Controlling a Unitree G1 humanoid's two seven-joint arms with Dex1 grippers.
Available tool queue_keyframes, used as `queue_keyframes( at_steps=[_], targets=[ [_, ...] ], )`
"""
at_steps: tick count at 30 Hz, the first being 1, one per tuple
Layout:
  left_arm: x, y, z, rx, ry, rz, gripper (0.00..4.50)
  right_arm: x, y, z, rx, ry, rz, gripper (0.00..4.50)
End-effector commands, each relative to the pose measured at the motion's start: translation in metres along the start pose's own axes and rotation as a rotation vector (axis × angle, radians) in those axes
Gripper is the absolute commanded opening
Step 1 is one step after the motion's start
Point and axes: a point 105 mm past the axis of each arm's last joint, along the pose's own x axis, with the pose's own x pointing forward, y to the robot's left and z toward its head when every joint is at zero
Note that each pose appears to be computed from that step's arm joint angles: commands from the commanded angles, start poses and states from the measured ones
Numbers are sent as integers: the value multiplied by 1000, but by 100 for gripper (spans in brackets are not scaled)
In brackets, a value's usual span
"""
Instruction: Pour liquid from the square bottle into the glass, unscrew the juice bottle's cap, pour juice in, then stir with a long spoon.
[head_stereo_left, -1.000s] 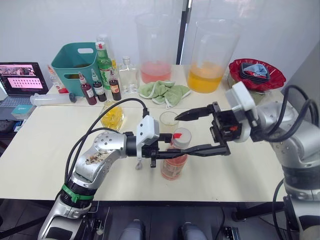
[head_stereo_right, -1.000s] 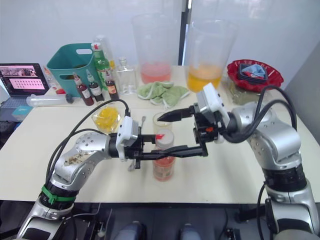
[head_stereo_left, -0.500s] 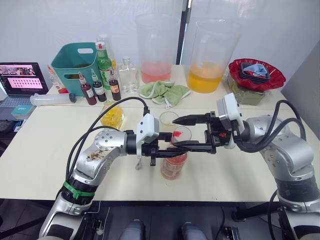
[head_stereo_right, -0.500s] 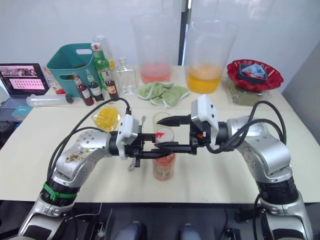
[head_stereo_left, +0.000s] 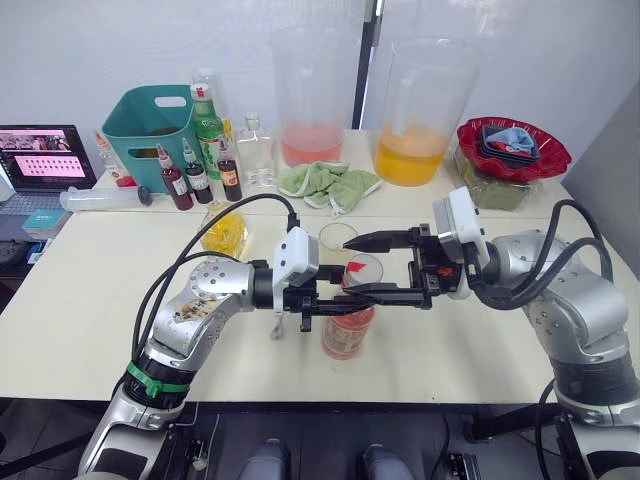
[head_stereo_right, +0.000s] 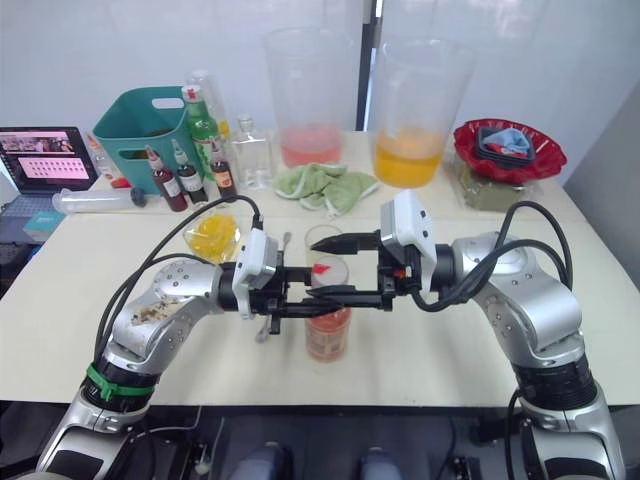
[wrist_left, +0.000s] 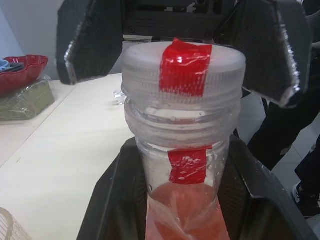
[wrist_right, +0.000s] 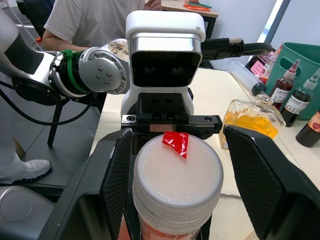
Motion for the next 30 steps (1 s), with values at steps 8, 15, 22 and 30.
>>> queue_keyframes(
  at_steps=[8,15,22,30],
  targets=[
    [1,-5,-15,-41,63,-29,147,-2,6,11,-34,-35,7,168],
    [0,-6,-16,-45,63,-32,147,-3,6,22,-10,-71,30,168],
    [3,-7,-17,-49,57,-31,147,-16,-11,51,92,-202,-35,168],
    [2,-8,-18,-46,55,-13,147,-84,-80,31,87,-129,-485,168]
  ],
)
